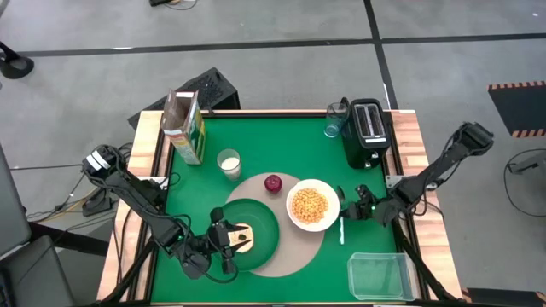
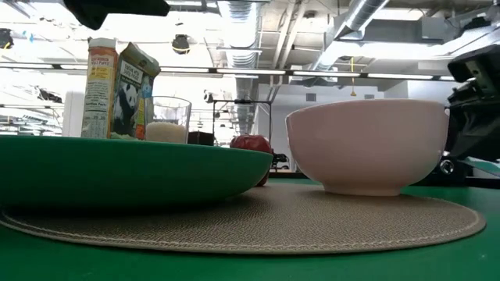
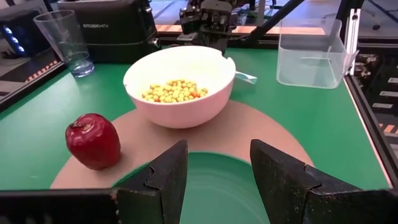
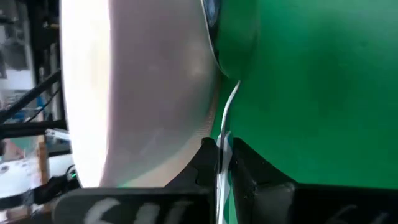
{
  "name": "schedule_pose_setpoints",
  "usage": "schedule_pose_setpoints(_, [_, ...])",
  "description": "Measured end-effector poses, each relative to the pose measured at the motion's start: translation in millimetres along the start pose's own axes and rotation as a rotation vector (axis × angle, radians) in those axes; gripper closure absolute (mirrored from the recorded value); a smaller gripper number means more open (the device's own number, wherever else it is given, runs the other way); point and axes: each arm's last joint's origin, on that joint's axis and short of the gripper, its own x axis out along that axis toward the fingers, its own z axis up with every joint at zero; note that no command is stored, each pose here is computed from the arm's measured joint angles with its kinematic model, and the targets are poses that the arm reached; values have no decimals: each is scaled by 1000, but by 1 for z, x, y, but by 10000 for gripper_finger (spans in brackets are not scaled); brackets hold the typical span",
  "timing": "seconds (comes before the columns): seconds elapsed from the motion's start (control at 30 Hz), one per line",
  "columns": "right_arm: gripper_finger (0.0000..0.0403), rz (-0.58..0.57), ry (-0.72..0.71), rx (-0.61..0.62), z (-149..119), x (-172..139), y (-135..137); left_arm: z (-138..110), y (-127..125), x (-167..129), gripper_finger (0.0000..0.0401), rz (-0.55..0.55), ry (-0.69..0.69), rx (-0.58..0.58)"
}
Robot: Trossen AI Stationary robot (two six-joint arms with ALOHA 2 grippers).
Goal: Arrange a breakfast setting
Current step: Put the white green spoon to the right of the white bowl on the table
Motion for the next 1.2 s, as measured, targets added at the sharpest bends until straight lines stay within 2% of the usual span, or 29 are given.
schedule_pose_setpoints(0.1, [370,26,5,-1,5,4,-2,0,0,0,238,3,-2,7])
schedule_pose_setpoints(0.43, [370,-25,26,-7,17,17,-5,0,0,0,238,5,-3,9])
schedule_pose_setpoints(0.57, [369,-25,20,1,19,23,-4,0,0,0,238,5,-3,9])
schedule_pose_setpoints(0.8, [355,-95,16,43,21,30,-9,0,0,0,238,2,-1,4])
schedule_pose_setpoints(1.2, [347,-107,6,43,22,30,-11,0,0,0,238,1,1,7])
